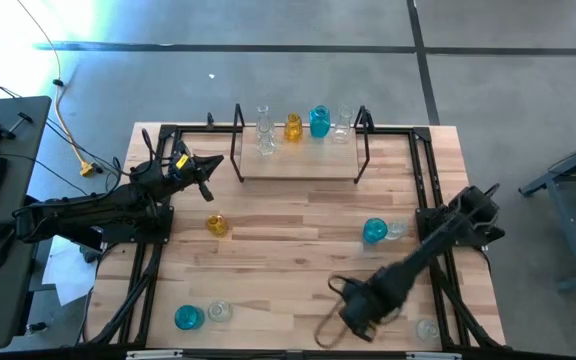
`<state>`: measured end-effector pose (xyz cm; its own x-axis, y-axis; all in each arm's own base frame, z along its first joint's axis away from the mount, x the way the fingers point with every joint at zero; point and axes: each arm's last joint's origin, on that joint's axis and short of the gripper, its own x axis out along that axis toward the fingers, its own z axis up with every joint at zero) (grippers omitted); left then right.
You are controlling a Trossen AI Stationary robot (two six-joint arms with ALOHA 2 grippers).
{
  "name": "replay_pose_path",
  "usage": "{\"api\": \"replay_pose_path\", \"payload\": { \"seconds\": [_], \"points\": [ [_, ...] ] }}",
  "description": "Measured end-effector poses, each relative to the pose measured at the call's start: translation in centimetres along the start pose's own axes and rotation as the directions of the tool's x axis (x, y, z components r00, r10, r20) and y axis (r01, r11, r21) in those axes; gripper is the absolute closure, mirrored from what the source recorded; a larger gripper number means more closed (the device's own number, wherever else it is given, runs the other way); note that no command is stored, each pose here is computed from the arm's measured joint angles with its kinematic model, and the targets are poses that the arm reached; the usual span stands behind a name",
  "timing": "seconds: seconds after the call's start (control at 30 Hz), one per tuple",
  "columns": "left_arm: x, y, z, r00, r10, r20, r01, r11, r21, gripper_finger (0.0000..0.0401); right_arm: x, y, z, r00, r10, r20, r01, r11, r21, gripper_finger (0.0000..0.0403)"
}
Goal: Sort vases onto shelf
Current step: Put the yellow vase on the shelf aligned with the other yellow vase
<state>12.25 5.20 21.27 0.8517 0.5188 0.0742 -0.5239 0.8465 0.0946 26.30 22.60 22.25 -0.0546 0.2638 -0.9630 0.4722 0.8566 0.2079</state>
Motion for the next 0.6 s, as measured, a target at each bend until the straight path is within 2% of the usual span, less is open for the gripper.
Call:
{"api": "replay_pose_path", "payload": {
  "seconds": [0.13,0.3,0.47,0.6],
  "points": [
    [0.0,0.0,0.0,1.000,0.000,0.002,0.000,1.000,0.000,0.0401,-2.8,-0.8,3.8,0.996,0.060,0.068,-0.058,0.998,-0.027,0.0366],
    [0.0,0.0,0.0,1.000,0.000,0.002,0.000,1.000,0.015,0.0401,-6.6,-3.6,9.6,0.972,0.075,0.223,-0.065,0.996,-0.053,0.0377],
    [0.0,0.0,0.0,1.000,0.001,0.005,-0.001,1.000,0.015,0.0401,-10.0,-7.6,15.4,0.931,0.027,0.364,0.015,0.994,-0.111,0.0376],
    [0.0,0.0,0.1,1.000,0.001,0.007,-0.001,1.000,0.016,0.0401,-11.3,-10.6,19.8,0.925,-0.015,0.379,0.079,0.985,-0.156,0.0376]
  ]
}}
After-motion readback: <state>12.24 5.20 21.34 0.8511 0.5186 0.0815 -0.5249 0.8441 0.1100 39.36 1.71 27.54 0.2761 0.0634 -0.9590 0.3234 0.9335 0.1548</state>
